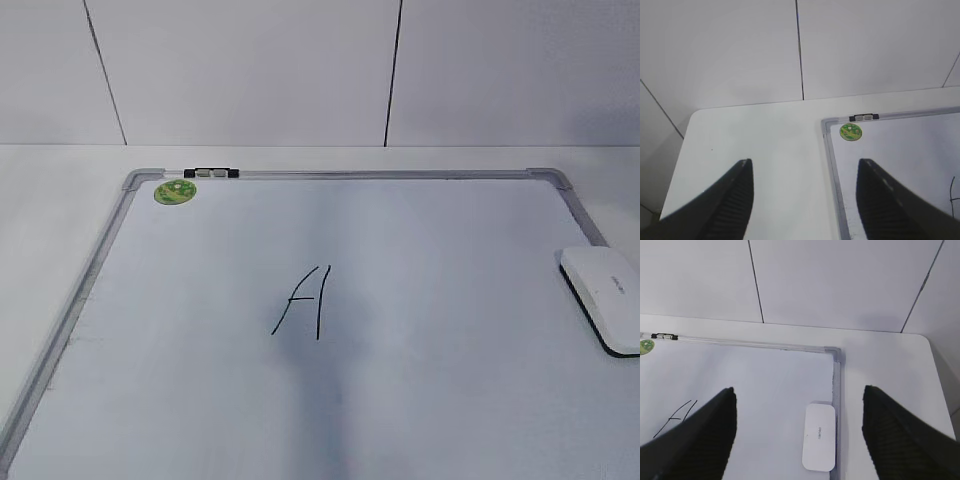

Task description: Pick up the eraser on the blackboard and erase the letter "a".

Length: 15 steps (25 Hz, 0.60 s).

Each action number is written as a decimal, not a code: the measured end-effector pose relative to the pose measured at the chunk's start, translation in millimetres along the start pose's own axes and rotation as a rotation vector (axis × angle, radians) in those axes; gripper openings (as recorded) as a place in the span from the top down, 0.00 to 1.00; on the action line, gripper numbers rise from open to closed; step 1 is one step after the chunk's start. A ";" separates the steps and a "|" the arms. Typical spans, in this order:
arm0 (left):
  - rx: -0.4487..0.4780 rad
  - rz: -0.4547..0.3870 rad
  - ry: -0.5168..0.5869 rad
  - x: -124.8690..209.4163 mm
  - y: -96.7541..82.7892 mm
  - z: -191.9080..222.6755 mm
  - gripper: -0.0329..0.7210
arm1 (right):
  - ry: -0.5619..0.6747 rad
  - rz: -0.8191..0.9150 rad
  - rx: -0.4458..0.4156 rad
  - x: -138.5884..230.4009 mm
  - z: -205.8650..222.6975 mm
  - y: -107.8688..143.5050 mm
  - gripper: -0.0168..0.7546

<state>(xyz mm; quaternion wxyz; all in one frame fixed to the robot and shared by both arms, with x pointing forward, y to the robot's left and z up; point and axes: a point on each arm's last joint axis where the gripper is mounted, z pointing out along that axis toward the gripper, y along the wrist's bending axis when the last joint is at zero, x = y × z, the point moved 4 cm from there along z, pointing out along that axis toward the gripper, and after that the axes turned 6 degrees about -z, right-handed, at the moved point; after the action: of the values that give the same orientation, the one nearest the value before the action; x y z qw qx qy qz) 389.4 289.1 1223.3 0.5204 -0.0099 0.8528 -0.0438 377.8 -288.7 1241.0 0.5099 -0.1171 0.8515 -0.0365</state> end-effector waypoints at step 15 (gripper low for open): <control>-0.011 -0.010 0.076 74.2 9.7 -25.6 0.31 | 0.090 -0.035 -0.018 58.7 -11.3 11.0 0.21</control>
<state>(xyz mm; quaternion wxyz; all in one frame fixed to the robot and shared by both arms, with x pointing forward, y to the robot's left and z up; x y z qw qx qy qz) 332.9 295.8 1168.3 0.4873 -0.0155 0.8721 -0.0419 339.6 -292.6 1193.9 0.4693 -0.1347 0.8717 -0.0429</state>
